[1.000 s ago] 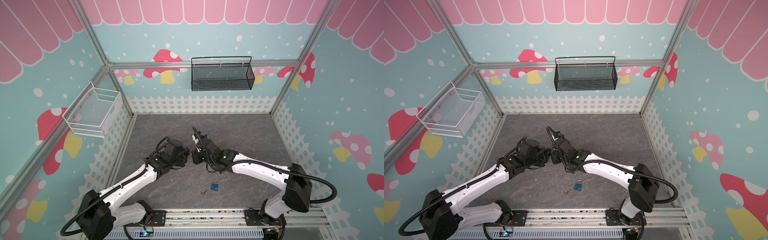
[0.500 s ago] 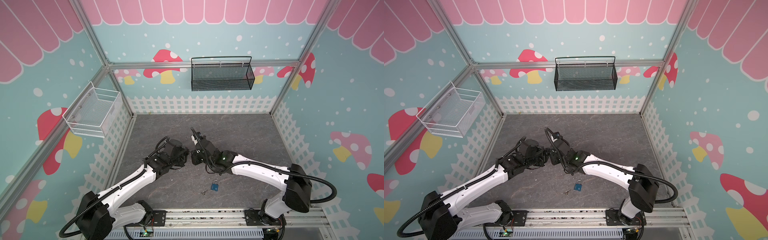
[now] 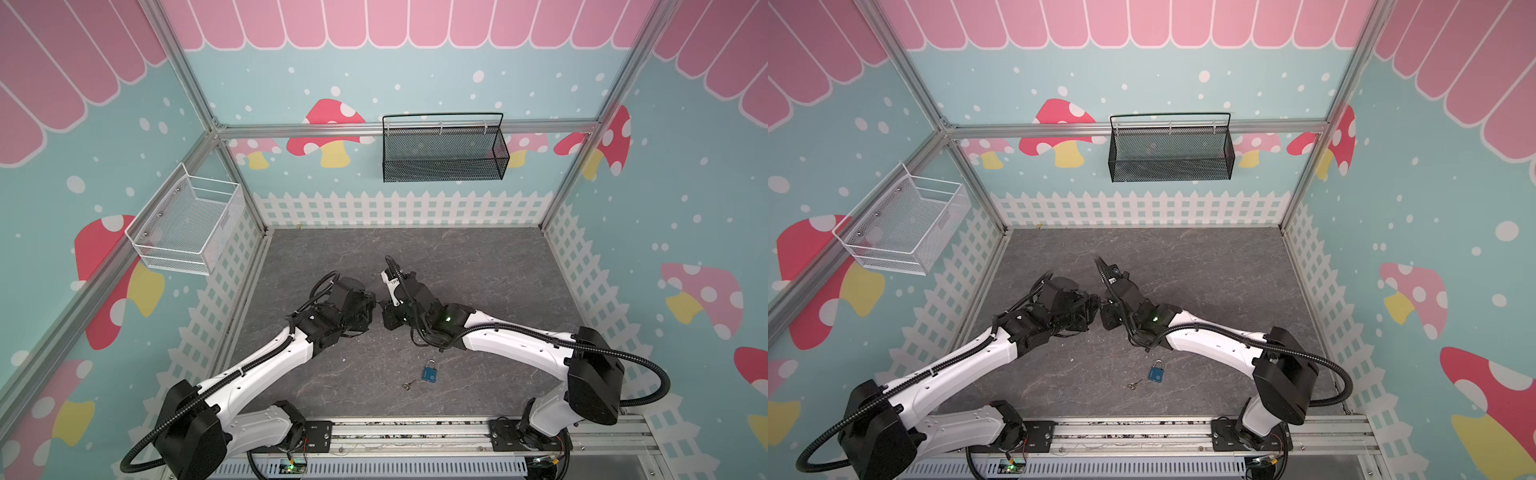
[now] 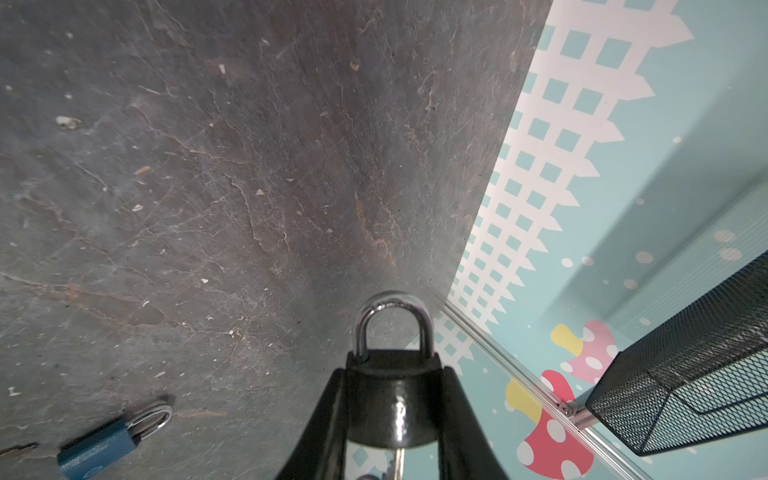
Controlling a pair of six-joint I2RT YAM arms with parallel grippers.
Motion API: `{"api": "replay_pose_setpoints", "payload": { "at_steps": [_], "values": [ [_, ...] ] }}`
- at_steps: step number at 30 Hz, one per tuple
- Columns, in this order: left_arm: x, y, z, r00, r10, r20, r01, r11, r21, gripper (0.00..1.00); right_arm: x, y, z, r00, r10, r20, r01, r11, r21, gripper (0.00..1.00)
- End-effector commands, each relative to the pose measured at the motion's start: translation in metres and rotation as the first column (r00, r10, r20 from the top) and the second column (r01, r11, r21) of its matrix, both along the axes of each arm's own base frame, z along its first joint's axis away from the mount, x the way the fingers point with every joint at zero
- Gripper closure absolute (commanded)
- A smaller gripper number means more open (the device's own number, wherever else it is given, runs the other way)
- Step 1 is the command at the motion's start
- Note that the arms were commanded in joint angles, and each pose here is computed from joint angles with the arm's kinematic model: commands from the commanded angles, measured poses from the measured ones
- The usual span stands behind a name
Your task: Unlock with the key
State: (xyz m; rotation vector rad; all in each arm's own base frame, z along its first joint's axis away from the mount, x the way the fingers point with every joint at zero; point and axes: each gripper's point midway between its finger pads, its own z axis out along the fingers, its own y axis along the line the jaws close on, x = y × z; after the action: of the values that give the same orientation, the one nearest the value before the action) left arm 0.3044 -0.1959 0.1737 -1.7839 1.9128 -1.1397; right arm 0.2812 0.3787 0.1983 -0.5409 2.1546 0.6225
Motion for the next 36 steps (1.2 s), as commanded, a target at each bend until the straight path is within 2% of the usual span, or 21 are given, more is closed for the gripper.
{"api": "replay_pose_setpoints", "payload": {
  "at_steps": [1,5,10,14,16,18,20,23,25,28,31,36],
  "values": [
    [0.006,-0.047,0.06,0.987,-0.095,0.128,0.118,0.975,-0.186,1.0,-0.014,0.03,0.005,0.994,0.106,0.022,-0.108,0.992,0.066,1.0],
    [0.005,-0.047,0.064,0.985,-0.103,0.136,0.128,0.974,-0.189,1.0,0.004,0.005,-0.002,0.994,-0.009,0.112,0.015,0.998,-0.053,1.0],
    [0.001,-0.054,0.074,0.98,-0.132,0.151,0.159,0.97,-0.183,1.0,0.011,0.004,-0.005,0.986,-0.019,0.166,0.031,0.997,-0.072,1.0],
    [0.0,-0.052,0.067,0.981,-0.146,0.131,0.165,0.976,-0.145,1.0,-0.007,0.032,0.024,0.992,0.087,0.087,-0.096,0.99,0.102,1.0],
    [-0.002,-0.05,0.056,0.982,-0.156,0.102,0.167,0.979,-0.113,1.0,-0.012,0.04,0.039,0.995,0.1,-0.002,-0.098,0.973,0.21,1.0],
    [-0.004,-0.047,0.048,0.984,-0.161,0.078,0.167,0.982,-0.09,1.0,-0.01,0.038,0.045,0.995,0.077,-0.062,-0.059,0.965,0.257,1.0],
    [-0.006,-0.048,0.04,0.984,-0.17,0.059,0.175,0.981,-0.084,1.0,-0.003,0.027,0.044,0.998,0.009,-0.064,0.006,0.974,0.228,1.0],
    [-0.009,-0.048,0.029,0.985,-0.172,0.03,0.174,0.981,-0.081,1.0,0.012,0.0,0.033,0.993,-0.122,-0.008,0.122,0.987,0.105,1.0],
    [-0.01,-0.043,0.024,0.987,-0.159,0.02,0.16,0.985,-0.07,1.0,0.016,-0.011,0.029,0.988,-0.146,0.041,0.145,0.989,0.043,1.0],
    [-0.009,-0.032,0.022,0.99,-0.139,0.016,0.139,0.99,-0.031,1.0,0.019,-0.022,0.027,0.982,-0.148,0.116,0.152,0.988,-0.029,1.0],
    [-0.009,-0.024,0.018,0.991,-0.134,0.004,0.134,0.991,-0.002,1.0,0.02,-0.028,0.024,0.98,-0.141,0.14,0.153,0.985,-0.078,1.0],
    [-0.01,-0.012,0.007,0.994,-0.108,-0.032,0.109,0.994,0.03,1.0,-0.002,-0.012,0.029,0.998,-0.005,0.059,0.006,1.0,-0.017,1.0]
  ]
}}
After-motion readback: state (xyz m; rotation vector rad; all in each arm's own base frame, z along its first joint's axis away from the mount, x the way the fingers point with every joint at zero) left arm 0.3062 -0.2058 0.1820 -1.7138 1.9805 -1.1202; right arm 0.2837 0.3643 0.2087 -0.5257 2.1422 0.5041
